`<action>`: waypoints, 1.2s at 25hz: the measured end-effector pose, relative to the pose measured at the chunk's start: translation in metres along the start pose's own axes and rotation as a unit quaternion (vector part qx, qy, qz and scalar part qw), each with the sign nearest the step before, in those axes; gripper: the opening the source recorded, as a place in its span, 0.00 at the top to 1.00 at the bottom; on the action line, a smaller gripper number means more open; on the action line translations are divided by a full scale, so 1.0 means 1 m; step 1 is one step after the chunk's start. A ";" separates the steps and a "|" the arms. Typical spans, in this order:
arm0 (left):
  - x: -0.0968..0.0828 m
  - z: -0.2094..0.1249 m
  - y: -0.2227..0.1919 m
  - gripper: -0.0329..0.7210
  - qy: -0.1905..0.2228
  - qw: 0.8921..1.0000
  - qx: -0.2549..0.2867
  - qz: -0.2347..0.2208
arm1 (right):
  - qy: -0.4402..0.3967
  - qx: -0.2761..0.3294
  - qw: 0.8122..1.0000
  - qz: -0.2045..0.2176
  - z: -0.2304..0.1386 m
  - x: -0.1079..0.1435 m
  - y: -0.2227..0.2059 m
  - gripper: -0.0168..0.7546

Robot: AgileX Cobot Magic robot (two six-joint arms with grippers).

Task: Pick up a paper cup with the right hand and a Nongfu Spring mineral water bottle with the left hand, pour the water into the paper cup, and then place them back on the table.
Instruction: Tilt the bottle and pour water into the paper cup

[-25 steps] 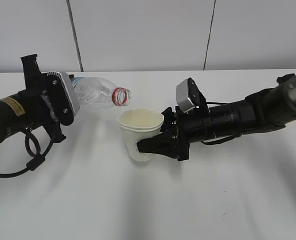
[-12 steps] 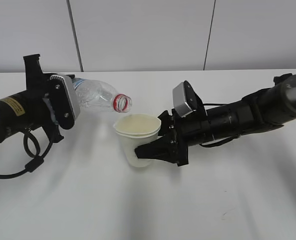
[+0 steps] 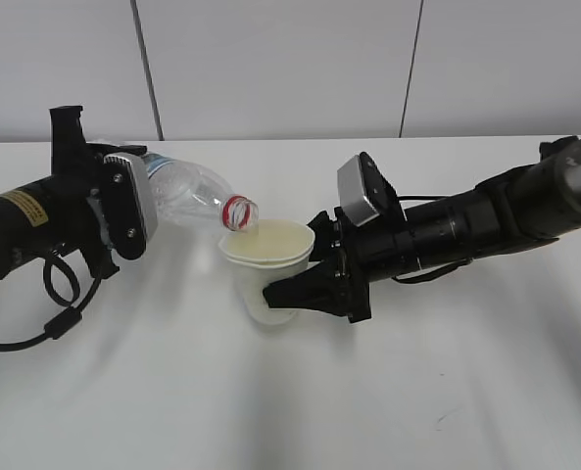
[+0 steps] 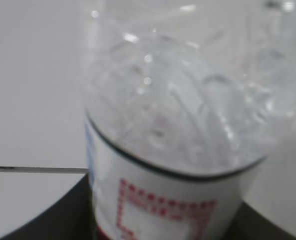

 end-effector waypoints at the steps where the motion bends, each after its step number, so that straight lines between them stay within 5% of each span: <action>1: 0.000 0.000 0.000 0.50 -0.004 1.000 0.000 0.000 | 0.000 0.000 1.000 0.000 0.001 0.000 0.000 0.35; 30: 0.004 0.001 0.000 0.50 -0.051 0.998 -0.006 0.022 | -0.006 0.012 1.000 0.015 -0.001 0.003 0.000 0.35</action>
Point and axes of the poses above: a point on each arm's last joint axis where the gripper is mounted, y pointing back along that axis away from the gripper, x along the wrist's bending axis when the last joint is at zero, z = x × y, the point moved 1 cm from there along -y, pointing out along that axis toward the gripper, and after that the axes turned 1 degree about y, right-handed, at the moved point
